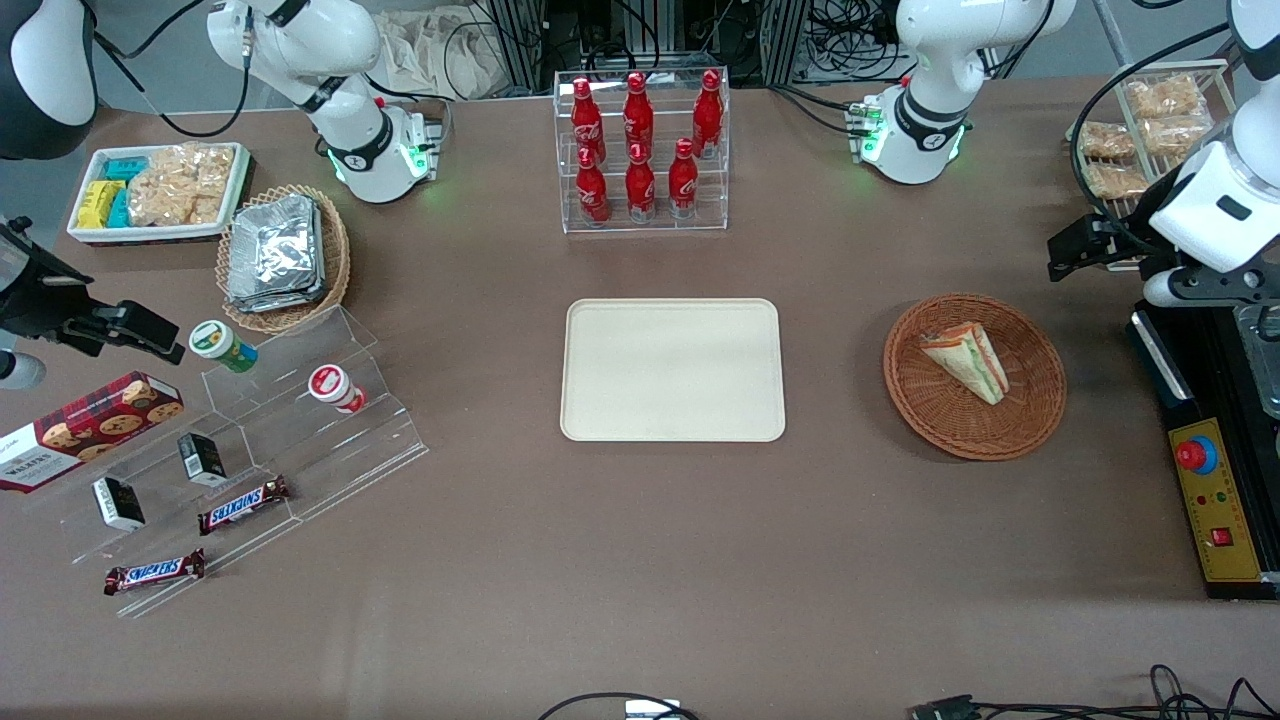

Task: Place sandwich from basket to tray
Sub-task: 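Move the left gripper over the sandwich in the wicker basket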

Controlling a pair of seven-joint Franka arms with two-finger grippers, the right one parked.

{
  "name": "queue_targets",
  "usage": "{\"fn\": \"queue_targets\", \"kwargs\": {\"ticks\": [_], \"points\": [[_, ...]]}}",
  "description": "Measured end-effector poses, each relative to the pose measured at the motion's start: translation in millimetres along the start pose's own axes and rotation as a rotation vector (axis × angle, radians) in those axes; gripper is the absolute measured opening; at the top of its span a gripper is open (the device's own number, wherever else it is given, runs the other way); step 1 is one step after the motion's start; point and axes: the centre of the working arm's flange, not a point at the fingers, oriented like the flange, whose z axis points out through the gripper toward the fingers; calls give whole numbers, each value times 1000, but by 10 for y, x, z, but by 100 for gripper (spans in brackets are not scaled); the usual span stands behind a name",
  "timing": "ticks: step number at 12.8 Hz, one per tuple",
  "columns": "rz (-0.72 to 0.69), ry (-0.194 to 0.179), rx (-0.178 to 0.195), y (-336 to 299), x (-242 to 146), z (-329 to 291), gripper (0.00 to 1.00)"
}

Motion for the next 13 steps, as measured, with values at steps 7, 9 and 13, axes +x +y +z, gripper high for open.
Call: {"fn": "queue_targets", "kwargs": {"ticks": [7, 9, 13], "points": [[-10, -19, 2, -54, -7, 51, 100], [-14, -52, 4, -68, -8, 252, 100], [-62, -31, 12, -276, -155, 904, 100]]}}
